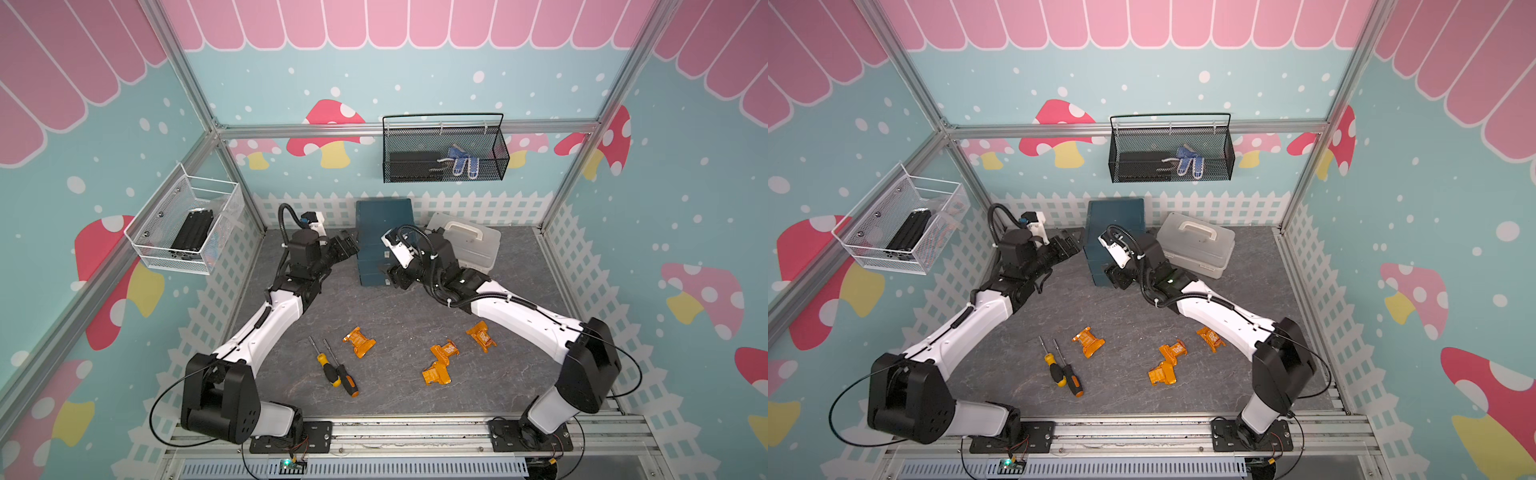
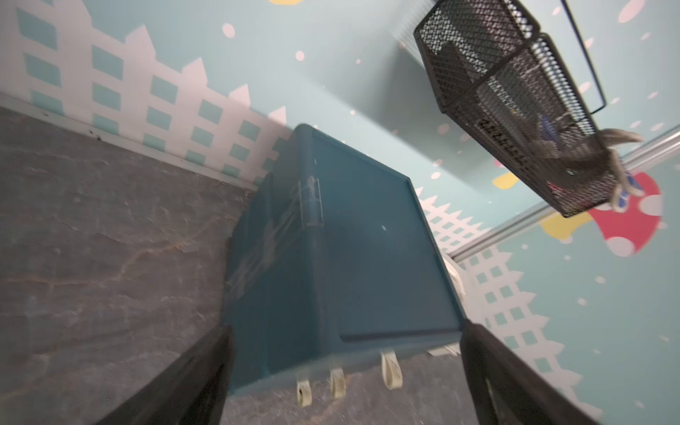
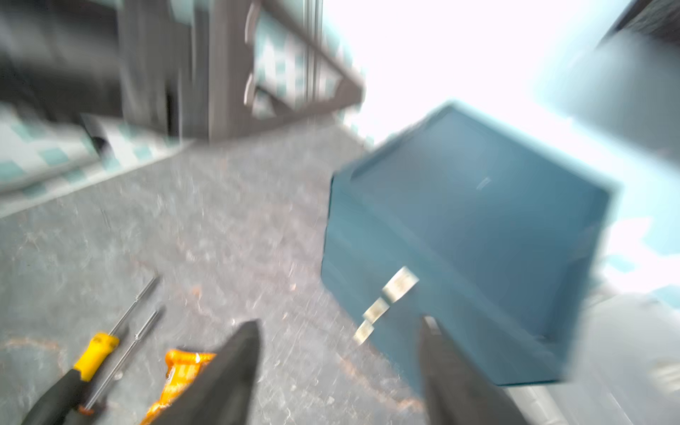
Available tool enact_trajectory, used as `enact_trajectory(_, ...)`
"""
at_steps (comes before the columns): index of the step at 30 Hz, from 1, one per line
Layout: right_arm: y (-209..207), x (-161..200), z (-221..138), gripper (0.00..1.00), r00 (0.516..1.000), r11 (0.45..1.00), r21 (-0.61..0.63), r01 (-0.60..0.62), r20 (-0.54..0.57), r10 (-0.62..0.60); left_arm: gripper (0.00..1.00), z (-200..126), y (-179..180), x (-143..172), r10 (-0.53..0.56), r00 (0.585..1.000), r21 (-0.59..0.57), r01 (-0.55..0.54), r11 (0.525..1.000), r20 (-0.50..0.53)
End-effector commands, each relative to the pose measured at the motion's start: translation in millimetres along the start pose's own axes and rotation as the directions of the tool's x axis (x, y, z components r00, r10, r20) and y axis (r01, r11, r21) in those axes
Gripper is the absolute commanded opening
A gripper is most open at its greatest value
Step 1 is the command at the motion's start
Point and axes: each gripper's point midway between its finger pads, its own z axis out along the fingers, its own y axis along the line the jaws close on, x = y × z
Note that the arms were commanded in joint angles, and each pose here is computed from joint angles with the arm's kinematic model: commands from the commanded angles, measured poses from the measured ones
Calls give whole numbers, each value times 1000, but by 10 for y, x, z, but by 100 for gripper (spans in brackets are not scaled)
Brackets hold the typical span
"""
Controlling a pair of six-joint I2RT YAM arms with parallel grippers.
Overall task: Place the cookies into the drawer by color
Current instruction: Close the drawer in the storage box.
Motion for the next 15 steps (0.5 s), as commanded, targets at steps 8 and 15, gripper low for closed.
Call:
enact_trajectory(8, -805, -3, 28, 94, 952, 948, 99, -302, -13, 305, 99, -407, -177, 557, -356, 930, 224, 329, 917, 95)
enact_trajectory(15, -1183, 244, 447, 84, 902, 903, 113, -415, -78, 424, 99, -255, -196, 1135, -279, 960, 170, 271, 947, 25)
